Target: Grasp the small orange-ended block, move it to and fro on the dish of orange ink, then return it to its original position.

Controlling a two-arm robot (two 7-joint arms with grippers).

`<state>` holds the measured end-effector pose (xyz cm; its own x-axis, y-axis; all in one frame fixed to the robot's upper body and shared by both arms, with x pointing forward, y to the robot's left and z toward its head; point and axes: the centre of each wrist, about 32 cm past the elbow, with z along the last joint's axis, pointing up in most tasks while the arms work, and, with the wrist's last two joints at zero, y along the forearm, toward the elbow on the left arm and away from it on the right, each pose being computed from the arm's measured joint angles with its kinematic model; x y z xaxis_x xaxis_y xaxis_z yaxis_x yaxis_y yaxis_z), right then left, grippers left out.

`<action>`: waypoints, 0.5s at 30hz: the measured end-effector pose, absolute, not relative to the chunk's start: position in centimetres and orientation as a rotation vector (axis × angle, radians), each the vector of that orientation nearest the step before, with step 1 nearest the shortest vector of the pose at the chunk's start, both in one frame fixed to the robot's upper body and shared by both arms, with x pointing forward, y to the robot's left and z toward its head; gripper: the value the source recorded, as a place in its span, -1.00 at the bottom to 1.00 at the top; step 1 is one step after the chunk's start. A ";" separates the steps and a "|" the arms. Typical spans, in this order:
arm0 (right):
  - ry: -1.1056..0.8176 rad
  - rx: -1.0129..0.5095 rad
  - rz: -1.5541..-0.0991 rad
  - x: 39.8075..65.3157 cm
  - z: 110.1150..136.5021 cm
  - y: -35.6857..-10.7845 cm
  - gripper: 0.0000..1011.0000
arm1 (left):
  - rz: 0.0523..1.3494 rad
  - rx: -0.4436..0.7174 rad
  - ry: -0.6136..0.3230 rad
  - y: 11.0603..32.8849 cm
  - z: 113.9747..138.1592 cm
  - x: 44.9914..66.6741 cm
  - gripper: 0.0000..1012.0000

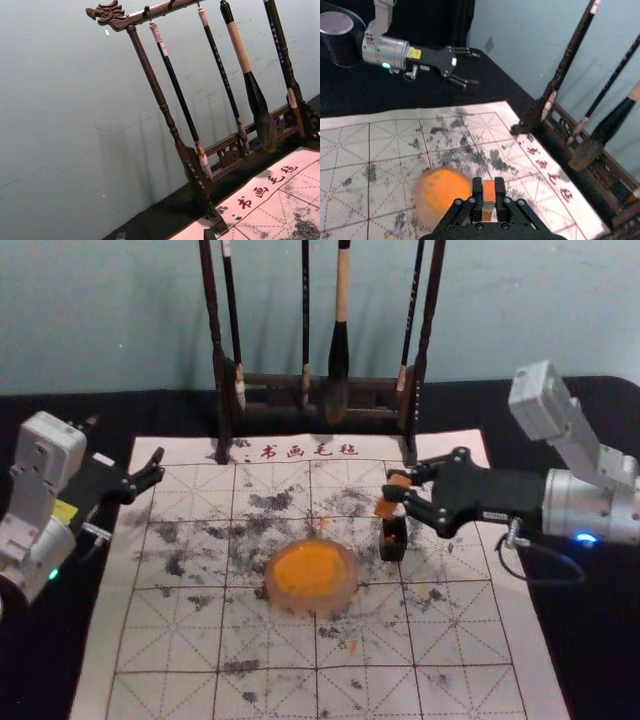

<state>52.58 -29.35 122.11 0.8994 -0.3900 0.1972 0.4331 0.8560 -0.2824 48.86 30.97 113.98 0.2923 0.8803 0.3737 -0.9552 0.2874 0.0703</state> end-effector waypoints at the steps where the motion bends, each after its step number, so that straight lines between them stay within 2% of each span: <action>1: -0.130 -0.332 -0.440 52.4 121.9 -29.6 -0.71 | 1.248 0.304 -0.285 31.0 114.0 48.9 0.98; 15: -0.108 -0.344 -0.524 51.1 120.4 -30.1 -0.71 | 1.248 0.304 -0.285 31.0 114.0 48.9 0.98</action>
